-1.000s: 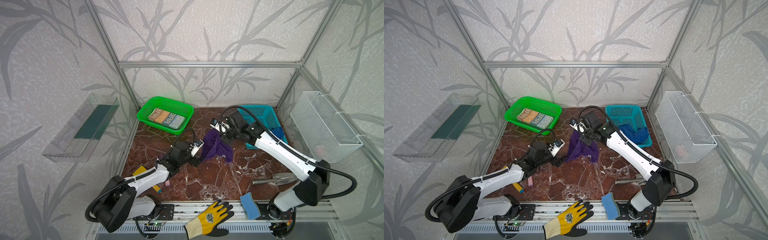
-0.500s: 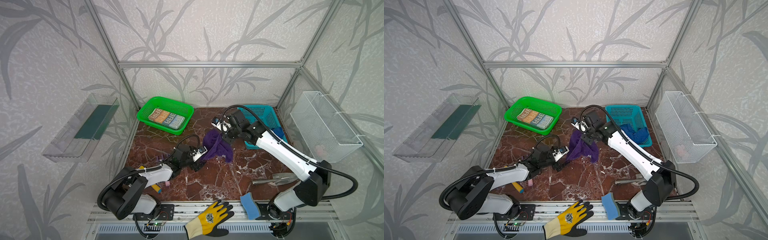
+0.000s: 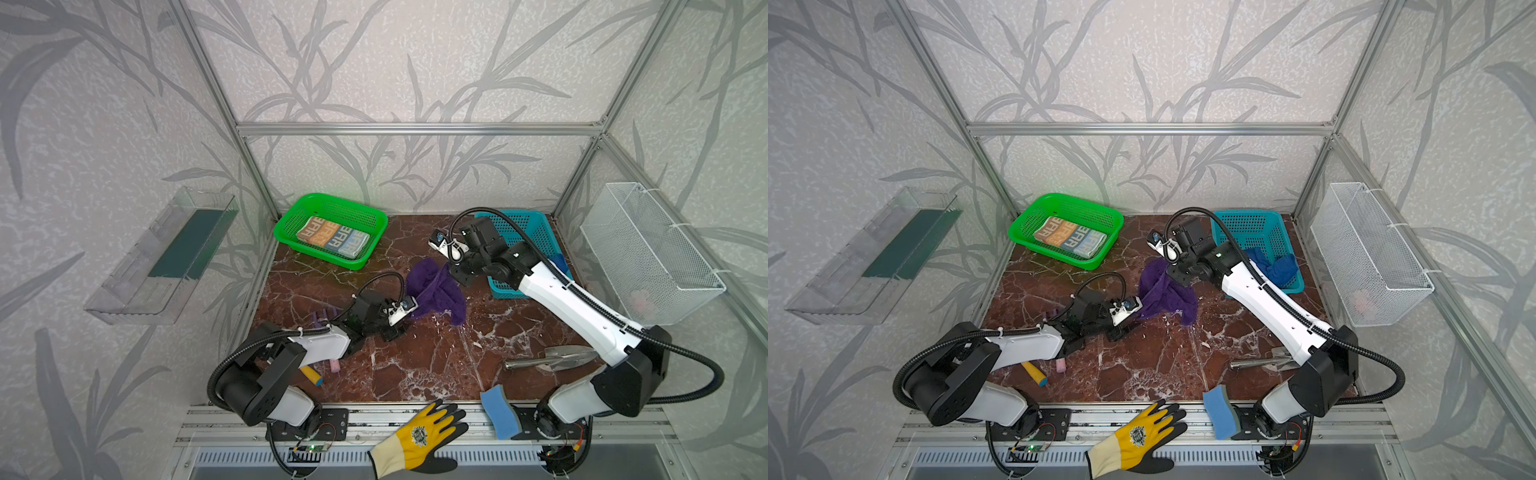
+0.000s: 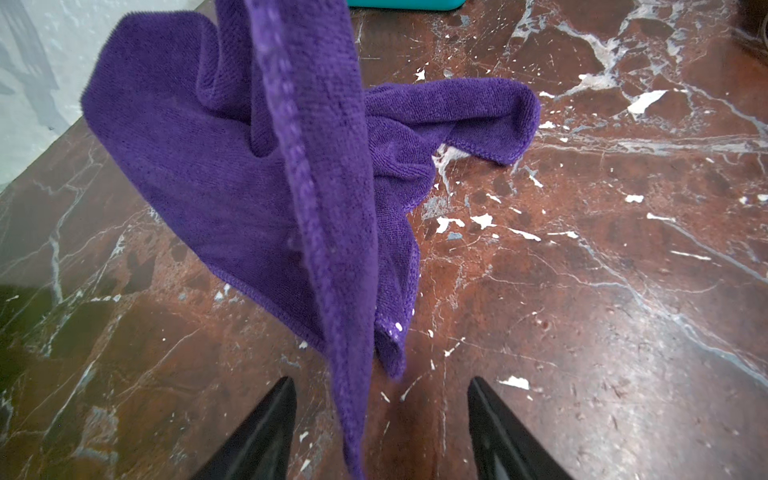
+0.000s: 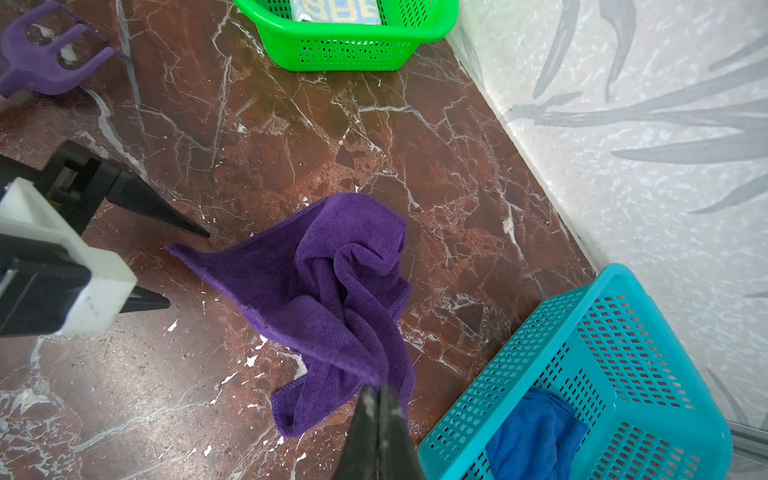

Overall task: Fold and stack the towels
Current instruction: 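Grasp another purple towel corner with the left gripper while the right gripper holds, then lift the purple towel with both grippers and spread it apart between them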

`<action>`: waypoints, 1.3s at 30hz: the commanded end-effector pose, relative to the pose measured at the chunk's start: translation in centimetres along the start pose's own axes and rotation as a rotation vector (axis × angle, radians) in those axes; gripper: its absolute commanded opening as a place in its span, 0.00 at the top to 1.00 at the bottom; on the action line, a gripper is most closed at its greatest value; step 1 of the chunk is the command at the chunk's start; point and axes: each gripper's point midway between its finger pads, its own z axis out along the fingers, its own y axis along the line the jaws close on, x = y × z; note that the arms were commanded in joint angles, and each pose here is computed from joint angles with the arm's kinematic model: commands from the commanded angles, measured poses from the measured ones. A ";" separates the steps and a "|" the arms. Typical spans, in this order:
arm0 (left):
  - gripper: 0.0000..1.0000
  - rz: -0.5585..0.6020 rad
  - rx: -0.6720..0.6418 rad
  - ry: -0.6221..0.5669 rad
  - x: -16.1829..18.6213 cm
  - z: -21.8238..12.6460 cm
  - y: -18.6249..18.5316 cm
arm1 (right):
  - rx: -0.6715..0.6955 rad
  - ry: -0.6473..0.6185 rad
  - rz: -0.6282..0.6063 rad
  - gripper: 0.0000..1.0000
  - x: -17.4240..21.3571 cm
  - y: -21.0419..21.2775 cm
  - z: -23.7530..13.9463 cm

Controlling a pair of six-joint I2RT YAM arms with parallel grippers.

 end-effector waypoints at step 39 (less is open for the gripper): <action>1.00 -0.274 -0.738 -0.054 -11.1 -8.0 16.4 | 0.235 -0.179 0.360 1.00 -0.6 -8.8 -2.4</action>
